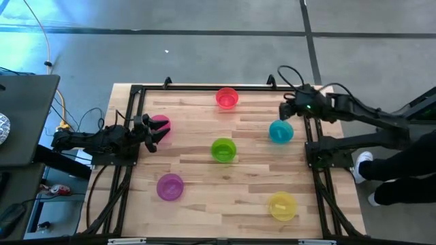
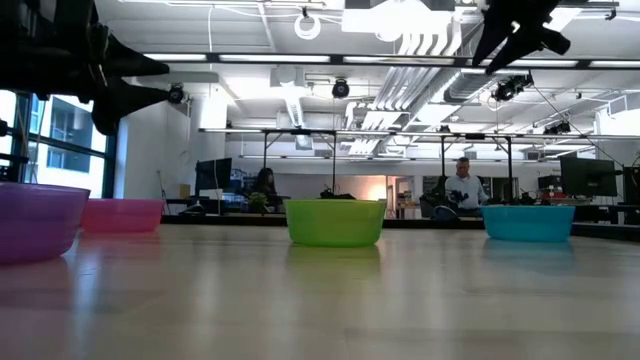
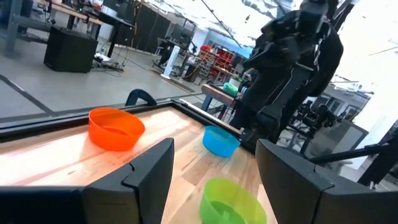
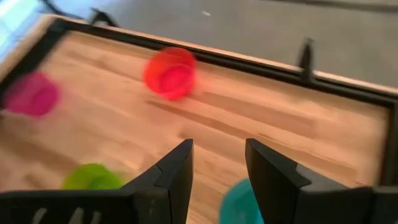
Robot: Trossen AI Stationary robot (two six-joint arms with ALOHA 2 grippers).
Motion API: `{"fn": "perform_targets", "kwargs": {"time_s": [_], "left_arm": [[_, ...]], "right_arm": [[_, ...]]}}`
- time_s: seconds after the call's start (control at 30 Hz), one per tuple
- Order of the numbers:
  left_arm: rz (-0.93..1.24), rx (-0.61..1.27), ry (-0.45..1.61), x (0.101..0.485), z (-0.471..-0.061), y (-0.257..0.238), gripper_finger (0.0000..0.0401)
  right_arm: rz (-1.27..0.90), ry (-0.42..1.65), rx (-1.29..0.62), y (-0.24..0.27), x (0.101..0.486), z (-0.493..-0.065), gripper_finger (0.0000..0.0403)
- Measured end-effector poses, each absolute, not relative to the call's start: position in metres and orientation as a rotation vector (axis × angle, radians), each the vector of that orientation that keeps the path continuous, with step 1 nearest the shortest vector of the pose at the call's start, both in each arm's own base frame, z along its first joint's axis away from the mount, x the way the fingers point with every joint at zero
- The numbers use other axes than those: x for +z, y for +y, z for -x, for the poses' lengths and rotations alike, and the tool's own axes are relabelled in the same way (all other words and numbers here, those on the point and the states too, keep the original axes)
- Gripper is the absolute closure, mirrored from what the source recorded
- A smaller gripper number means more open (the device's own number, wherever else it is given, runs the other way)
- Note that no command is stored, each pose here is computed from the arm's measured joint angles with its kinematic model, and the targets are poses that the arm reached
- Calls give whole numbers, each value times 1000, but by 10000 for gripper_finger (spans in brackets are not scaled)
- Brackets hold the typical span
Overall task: Nest bowls inside each other
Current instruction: Stack the blue bowl on the green bowl
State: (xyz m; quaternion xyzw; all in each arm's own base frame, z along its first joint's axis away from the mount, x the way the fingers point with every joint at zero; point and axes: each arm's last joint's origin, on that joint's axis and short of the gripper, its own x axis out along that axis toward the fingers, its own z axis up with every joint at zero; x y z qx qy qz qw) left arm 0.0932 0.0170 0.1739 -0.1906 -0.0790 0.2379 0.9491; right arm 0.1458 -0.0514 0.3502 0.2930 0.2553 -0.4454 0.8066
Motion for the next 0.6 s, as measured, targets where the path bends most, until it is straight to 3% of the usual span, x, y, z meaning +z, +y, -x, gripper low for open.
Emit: {"fn": "perform_targets", "kwargs": {"time_s": [0.33, 0.6], "left_arm": [[372, 485, -156, 174, -93, 17, 185], [362, 485, -153, 174, -93, 17, 185]], "right_arm": [[-774, 856, -1131, -82, 321, -151, 263], [-660, 1146, -998, -92, 307, -154, 263]]}}
